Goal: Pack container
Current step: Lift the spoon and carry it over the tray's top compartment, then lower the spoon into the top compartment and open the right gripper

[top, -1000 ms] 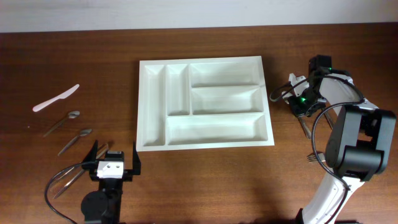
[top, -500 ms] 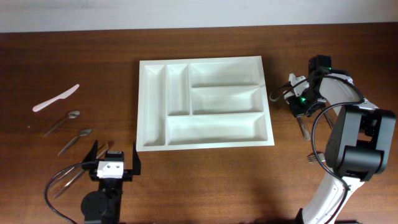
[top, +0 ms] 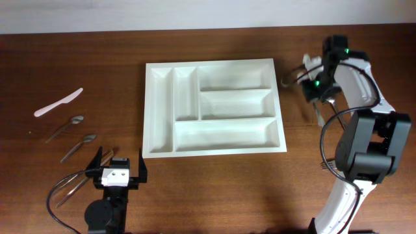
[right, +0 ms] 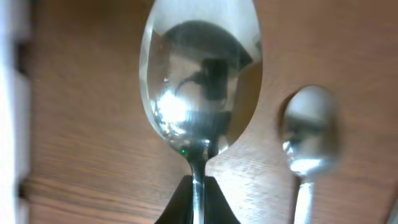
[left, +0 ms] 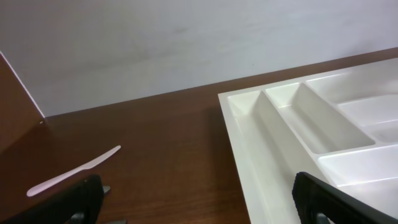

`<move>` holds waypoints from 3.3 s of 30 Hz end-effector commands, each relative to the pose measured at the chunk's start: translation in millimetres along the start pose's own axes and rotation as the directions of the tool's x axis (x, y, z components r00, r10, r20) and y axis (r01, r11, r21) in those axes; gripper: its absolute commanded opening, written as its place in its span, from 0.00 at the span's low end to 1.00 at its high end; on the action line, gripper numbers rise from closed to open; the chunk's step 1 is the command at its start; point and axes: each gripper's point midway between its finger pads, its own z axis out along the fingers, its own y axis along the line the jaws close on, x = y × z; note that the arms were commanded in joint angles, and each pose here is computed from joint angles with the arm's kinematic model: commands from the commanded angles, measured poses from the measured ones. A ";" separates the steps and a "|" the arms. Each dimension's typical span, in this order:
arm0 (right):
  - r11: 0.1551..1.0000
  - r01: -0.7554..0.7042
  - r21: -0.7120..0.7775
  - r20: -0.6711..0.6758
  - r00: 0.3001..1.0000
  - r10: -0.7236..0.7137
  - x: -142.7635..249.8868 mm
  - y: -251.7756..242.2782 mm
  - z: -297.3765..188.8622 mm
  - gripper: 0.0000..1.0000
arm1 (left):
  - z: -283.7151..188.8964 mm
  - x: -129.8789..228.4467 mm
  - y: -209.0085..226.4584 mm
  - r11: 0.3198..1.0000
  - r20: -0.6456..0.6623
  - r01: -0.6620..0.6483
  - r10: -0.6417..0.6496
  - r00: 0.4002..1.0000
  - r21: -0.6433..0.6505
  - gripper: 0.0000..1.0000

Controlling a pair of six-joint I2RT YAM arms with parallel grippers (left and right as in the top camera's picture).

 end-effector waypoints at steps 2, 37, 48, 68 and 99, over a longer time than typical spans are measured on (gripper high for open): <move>0.999 0.034 0.012 0.072 0.997 -0.035 -31.9 13.6 -35.8 0.04 | 0.0 1.5 -0.7 1.000 0.001 -0.016 0.016 1.000 0.001 0.99; 0.927 -0.258 -0.271 0.348 0.872 0.344 -144.1 208.1 -107.7 0.04 | 0.0 1.5 -0.7 1.000 0.001 -0.016 0.016 1.000 0.001 0.99; 0.432 -0.818 -0.381 0.152 0.405 0.901 -142.4 189.0 -91.0 0.04 | 0.0 1.5 -0.7 1.000 0.001 -0.016 0.016 1.000 0.001 0.99; -0.153 -0.938 -0.311 -0.077 -0.136 0.988 -114.5 191.6 -33.8 0.04 | 0.0 1.5 -0.7 1.000 0.001 -0.016 0.016 1.000 0.001 0.99; -0.039 -0.912 -0.409 -0.084 -0.005 0.996 -148.9 187.2 -6.6 0.73 | 0.0 1.5 -0.7 1.000 0.001 -0.016 0.016 1.000 0.001 0.99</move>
